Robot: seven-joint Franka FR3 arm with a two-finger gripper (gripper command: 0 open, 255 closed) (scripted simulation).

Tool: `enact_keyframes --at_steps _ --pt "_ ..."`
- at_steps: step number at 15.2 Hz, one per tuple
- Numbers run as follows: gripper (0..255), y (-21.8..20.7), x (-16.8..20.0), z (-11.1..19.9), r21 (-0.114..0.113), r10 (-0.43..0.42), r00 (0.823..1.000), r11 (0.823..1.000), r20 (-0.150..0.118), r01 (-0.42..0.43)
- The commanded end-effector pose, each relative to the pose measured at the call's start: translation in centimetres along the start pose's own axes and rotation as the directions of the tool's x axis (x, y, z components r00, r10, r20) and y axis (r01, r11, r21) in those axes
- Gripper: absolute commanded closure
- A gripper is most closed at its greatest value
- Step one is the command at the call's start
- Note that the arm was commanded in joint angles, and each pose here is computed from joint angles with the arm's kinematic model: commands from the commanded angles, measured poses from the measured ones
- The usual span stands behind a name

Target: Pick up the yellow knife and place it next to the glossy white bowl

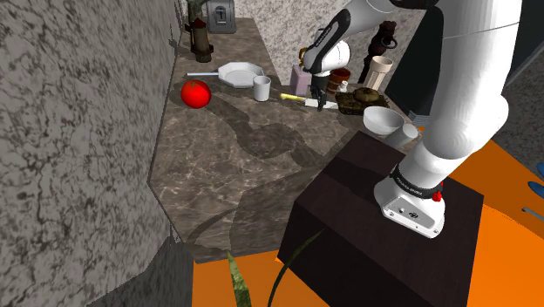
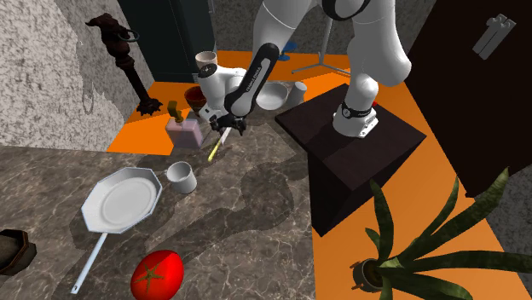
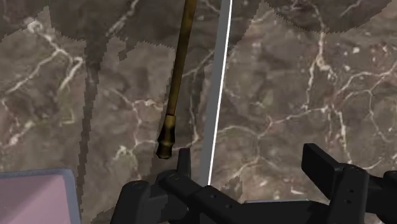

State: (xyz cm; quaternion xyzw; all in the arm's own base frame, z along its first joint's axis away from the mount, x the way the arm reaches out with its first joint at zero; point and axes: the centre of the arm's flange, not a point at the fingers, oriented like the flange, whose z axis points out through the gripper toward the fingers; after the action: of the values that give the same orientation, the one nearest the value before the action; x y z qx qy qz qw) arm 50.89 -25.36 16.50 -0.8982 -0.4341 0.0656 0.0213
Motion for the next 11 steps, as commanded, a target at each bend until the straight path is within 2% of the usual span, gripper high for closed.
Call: enact_keyframes --at_steps 1,5,11 --pt "0 0.1 -0.1 0.1 0.000 0.000 1.000 1.000 0.000 0.000" --pt "0 0.1 -0.1 -4.9 0.000 0.000 1.000 1.000 0.000 0.000" --pt "0 0.1 -0.1 -4.9 0.000 0.000 1.000 1.000 0.000 0.000"
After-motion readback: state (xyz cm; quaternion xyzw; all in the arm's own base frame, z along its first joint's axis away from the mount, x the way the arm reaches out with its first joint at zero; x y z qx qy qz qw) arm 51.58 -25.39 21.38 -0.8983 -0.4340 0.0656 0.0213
